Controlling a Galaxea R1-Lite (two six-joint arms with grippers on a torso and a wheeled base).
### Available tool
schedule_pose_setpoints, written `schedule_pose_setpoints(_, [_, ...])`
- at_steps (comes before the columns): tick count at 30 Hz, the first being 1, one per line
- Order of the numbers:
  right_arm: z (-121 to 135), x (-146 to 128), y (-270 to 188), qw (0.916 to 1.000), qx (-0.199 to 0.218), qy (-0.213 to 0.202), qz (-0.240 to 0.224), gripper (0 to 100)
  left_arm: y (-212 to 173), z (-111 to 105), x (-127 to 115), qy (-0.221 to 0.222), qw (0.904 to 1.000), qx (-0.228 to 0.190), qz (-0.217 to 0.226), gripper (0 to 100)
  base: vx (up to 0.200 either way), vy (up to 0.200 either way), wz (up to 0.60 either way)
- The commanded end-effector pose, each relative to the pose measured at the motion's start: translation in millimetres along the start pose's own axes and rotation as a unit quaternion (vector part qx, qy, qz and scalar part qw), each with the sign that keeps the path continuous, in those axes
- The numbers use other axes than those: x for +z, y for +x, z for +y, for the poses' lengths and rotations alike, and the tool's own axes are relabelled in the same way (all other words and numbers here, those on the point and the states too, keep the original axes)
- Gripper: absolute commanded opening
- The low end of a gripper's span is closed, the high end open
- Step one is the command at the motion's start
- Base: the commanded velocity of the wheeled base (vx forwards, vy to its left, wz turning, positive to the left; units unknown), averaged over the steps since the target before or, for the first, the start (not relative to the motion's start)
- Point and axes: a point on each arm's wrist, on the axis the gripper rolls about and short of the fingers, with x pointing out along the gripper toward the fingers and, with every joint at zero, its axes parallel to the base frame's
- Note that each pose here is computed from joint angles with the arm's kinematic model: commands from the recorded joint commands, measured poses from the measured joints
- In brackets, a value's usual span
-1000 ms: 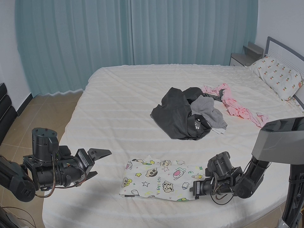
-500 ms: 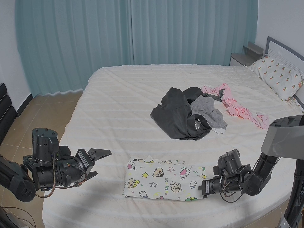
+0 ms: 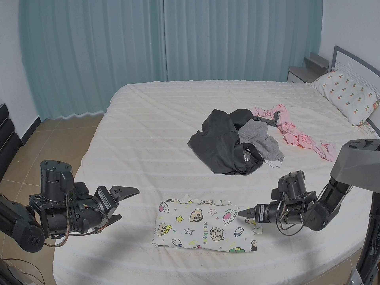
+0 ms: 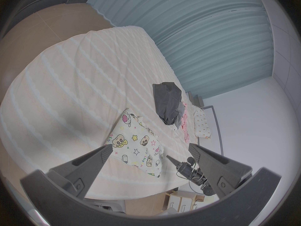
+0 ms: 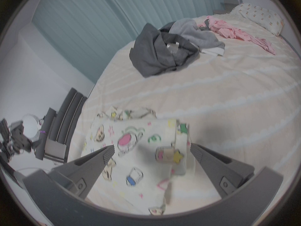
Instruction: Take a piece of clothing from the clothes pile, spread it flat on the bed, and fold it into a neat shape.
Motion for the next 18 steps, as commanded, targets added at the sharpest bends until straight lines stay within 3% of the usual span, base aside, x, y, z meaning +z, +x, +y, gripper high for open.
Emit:
schedule_pose_setpoints(1, [-6, 10, 36, 0.9998, -0.007, 0.018, 0.003, 100, 1, 1, 0, -0.001, 1.0000, 0.002, 0.002, 100, 0.000, 0.000, 0.00])
schedule_pose_setpoints(6, [-9, 5, 57, 0.9992, -0.020, 0.019, 0.029, 100, 1, 1, -1, -0.001, 1.0000, 0.003, 0.002, 100, 0.000, 0.000, 0.00])
schedule_pose_setpoints(18, [-8, 8, 71, 0.9991, -0.006, 0.020, 0.038, 100, 4, 3, -1, -0.002, 1.0000, 0.008, 0.004, 100, 0.000, 0.000, 0.00])
